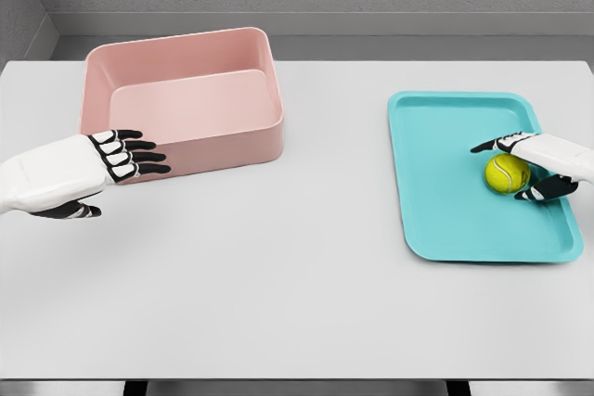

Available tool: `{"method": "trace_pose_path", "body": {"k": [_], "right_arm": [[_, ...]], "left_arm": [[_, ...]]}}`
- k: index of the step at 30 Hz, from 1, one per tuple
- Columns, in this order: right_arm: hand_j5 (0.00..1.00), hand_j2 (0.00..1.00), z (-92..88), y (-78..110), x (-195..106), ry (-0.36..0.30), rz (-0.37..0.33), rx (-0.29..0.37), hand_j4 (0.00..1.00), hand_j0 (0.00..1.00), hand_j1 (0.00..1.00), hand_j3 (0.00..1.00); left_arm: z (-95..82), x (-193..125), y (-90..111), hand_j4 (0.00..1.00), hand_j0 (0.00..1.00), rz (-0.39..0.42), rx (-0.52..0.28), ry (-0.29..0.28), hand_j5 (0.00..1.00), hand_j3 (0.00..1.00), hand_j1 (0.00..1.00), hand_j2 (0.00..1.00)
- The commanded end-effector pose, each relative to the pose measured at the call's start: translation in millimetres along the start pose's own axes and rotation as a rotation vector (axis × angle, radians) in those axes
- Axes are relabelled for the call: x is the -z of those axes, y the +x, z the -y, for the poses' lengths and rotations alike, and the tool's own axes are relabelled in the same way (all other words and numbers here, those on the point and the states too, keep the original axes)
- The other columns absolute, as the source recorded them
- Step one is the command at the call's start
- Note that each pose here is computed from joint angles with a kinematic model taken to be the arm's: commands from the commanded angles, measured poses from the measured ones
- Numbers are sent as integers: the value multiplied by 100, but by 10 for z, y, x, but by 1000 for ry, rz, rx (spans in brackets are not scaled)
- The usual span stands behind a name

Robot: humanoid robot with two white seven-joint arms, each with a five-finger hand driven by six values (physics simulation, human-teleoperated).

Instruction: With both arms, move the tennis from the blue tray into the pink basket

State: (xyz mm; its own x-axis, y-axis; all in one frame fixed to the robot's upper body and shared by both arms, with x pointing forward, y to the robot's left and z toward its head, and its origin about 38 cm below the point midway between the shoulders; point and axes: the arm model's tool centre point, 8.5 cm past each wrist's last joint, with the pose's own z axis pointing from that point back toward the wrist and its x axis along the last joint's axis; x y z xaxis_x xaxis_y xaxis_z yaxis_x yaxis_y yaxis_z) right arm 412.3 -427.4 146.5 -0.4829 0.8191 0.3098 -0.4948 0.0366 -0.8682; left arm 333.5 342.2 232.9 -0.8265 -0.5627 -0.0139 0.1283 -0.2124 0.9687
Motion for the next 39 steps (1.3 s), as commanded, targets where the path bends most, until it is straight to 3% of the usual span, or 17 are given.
{"method": "trace_pose_path", "body": {"k": [1, 7, 14, 25, 29, 31, 36, 39], "right_arm": [[82, 82, 2, 0, 1, 1, -2, -4, 82, 82, 82, 82], [78, 78, -11, -7, -5, 10, -8, -13, 78, 78, 78, 78], [64, 64, -13, 0, 6, 19, -10, -30, 64, 64, 64, 64], [57, 57, 80, 21, 5, -2, -4, -40, 57, 57, 57, 57], [56, 56, 149, 104, 27, -16, 21, -57, 56, 56, 56, 56], [54, 54, 283, 159, 3, -51, 33, -76, 54, 54, 54, 54], [53, 53, 330, 239, 26, -61, 57, -91, 53, 53, 53, 53], [53, 53, 392, 401, 75, -68, 102, -123, 53, 53, 53, 53]], "left_arm": [[-7, -3, -2, 100, 100, 0, -5, 4, 100, 100, 100, 100], [-7, -3, -2, 100, 100, 0, -5, 4, 100, 100, 100, 100], [-1, -4, 0, 100, 100, 0, -6, 3, 100, 100, 100, 100], [-1, -4, 0, 100, 100, 0, -6, 3, 100, 100, 100, 100], [-7, -3, -2, 100, 100, 0, -5, 4, 100, 100, 100, 100], [-6, 0, 0, 100, 100, 0, -6, 5, 100, 100, 100, 100], [0, -1, 2, 100, 100, 0, -7, 4, 100, 100, 100, 100], [-1, -4, 0, 100, 100, 0, -6, 3, 100, 100, 100, 100]]}}
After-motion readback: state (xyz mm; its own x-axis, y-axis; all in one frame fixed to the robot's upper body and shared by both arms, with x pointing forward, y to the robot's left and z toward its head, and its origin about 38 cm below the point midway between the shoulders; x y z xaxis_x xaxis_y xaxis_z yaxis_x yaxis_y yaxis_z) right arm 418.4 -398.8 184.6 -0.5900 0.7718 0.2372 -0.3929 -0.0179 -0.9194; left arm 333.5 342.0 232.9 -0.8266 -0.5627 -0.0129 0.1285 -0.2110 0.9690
